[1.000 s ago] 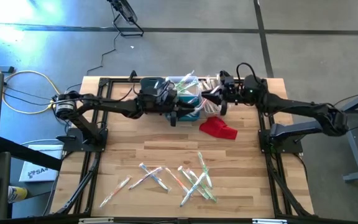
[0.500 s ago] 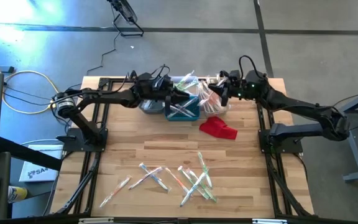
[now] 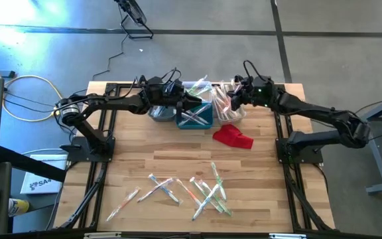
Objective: Pick & Place Toothbrushes
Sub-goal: Put the top right orange toothbrush into the white bin
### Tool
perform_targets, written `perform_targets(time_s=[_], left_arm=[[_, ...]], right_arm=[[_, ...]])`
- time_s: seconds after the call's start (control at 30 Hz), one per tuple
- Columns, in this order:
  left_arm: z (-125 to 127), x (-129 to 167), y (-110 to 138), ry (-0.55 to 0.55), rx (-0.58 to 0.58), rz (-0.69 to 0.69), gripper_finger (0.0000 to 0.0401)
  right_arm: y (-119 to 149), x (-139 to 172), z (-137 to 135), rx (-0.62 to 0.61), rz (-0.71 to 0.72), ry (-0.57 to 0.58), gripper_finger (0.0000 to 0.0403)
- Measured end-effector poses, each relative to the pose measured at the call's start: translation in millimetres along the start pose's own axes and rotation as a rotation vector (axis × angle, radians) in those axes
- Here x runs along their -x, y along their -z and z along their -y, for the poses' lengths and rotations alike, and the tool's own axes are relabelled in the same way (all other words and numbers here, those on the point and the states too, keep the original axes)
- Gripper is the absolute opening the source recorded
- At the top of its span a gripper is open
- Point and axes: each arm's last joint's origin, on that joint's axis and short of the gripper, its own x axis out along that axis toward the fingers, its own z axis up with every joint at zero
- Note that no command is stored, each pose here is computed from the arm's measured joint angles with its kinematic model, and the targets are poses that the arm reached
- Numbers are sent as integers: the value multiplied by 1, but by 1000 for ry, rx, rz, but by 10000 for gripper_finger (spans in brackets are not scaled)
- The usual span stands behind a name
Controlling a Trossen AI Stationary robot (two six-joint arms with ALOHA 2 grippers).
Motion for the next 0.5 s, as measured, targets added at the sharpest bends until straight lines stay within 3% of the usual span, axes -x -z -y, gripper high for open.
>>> perform_targets(time_s=[0.3, 0.5], left_arm=[[-1, 0, 2, -13, 15, -21, 109], [-2, 0, 3, -19, 18, -25, 109]], right_arm=[[16, -37, 10, -2, -76, 99, 34], [26, -57, 15, -50, -122, 104, 34]])
